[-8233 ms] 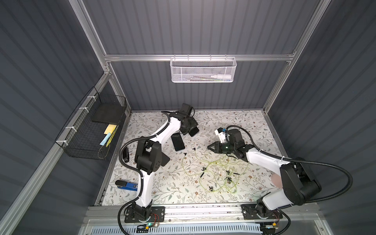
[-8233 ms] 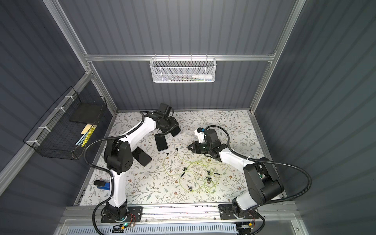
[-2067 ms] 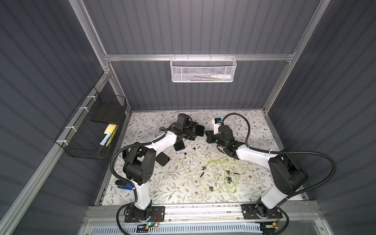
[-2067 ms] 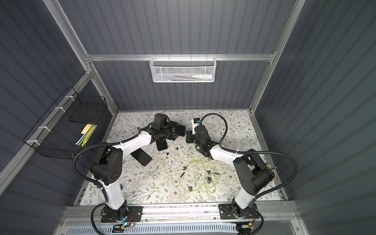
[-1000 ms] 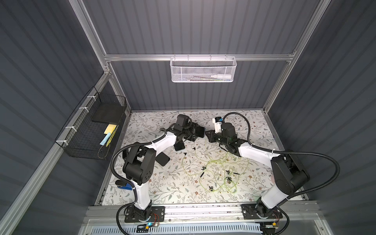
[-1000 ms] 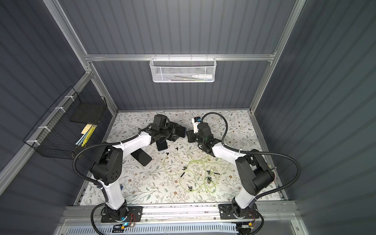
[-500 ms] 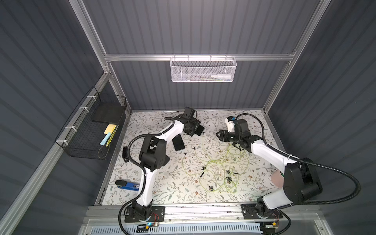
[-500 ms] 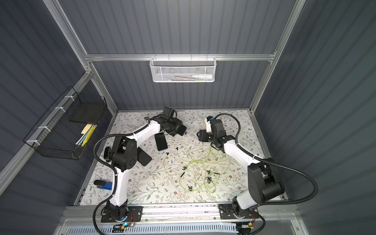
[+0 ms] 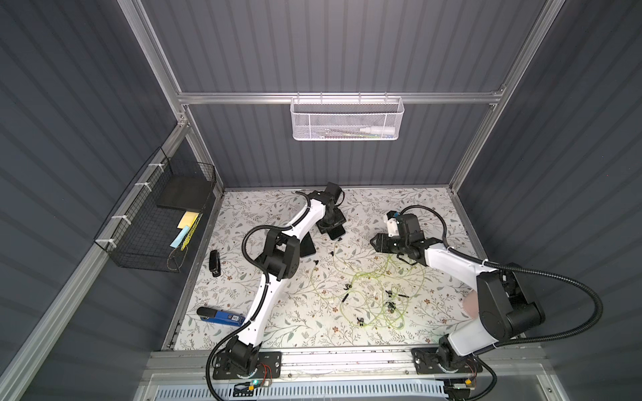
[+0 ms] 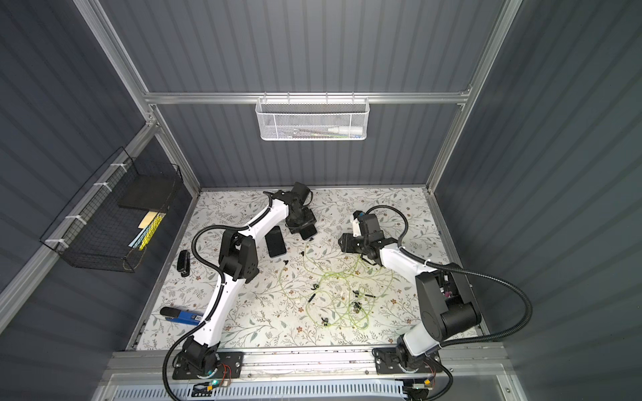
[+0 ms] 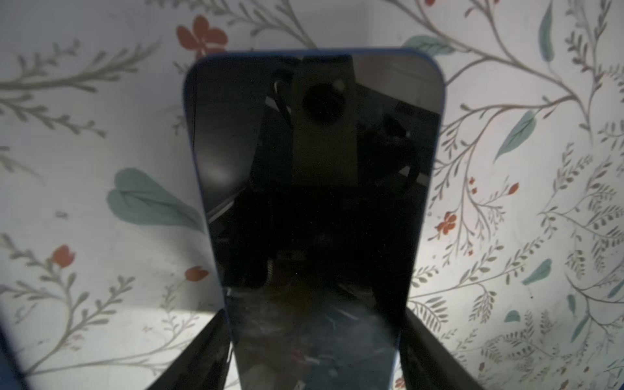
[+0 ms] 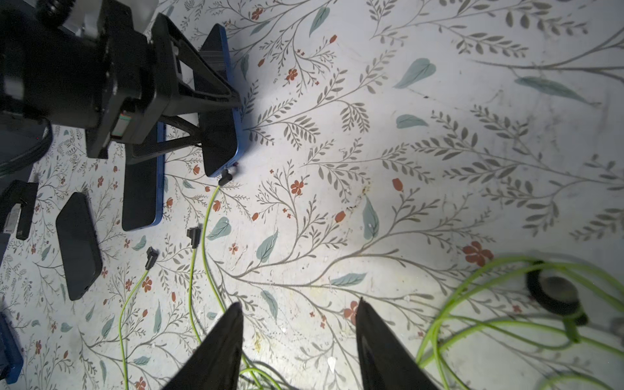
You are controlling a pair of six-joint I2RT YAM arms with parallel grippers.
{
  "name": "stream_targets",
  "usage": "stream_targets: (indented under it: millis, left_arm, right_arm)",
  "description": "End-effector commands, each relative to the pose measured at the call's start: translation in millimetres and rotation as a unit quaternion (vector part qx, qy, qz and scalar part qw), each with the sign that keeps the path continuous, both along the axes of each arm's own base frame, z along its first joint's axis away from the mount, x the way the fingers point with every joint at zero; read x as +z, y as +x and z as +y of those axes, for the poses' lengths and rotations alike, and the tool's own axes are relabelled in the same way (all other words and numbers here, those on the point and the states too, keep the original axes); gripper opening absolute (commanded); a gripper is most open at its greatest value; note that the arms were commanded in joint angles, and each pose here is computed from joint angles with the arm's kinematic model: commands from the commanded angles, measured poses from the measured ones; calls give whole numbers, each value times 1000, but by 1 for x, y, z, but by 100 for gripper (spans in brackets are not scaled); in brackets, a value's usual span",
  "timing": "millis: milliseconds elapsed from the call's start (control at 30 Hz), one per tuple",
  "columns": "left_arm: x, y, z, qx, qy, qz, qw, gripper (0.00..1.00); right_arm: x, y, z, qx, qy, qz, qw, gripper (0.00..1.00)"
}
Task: Plug wired earphones into phones
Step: Place the phone at the center of the board.
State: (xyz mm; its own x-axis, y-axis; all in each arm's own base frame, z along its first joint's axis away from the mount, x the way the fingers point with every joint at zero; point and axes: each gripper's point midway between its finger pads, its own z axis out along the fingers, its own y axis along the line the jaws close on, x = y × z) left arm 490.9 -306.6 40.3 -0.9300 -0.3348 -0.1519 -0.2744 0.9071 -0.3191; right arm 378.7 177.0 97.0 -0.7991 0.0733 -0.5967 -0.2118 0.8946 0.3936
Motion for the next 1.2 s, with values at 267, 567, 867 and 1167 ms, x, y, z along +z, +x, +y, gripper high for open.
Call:
stream_targets:
  millis: [267, 567, 867, 1167]
  left_arm:
    - [-10, 0, -23, -29, -33, -5, 999, 43]
    - [-7, 2, -27, -38, -46, -19, 998, 93]
    - [65, 13, -18, -39, -88, -107, 990, 99]
    - [153, -47, 74, -51, -147, -196, 968, 95]
  right_arm:
    - [-10, -10, -3, -2, 6, 13, 1000, 56]
    - [-12, -21, -10, -10, -13, 33, 999, 59]
    - [6, -44, 15, 23, -84, 53, 995, 59]
    - [-8, -40, 122, 103, -124, 72, 984, 47]
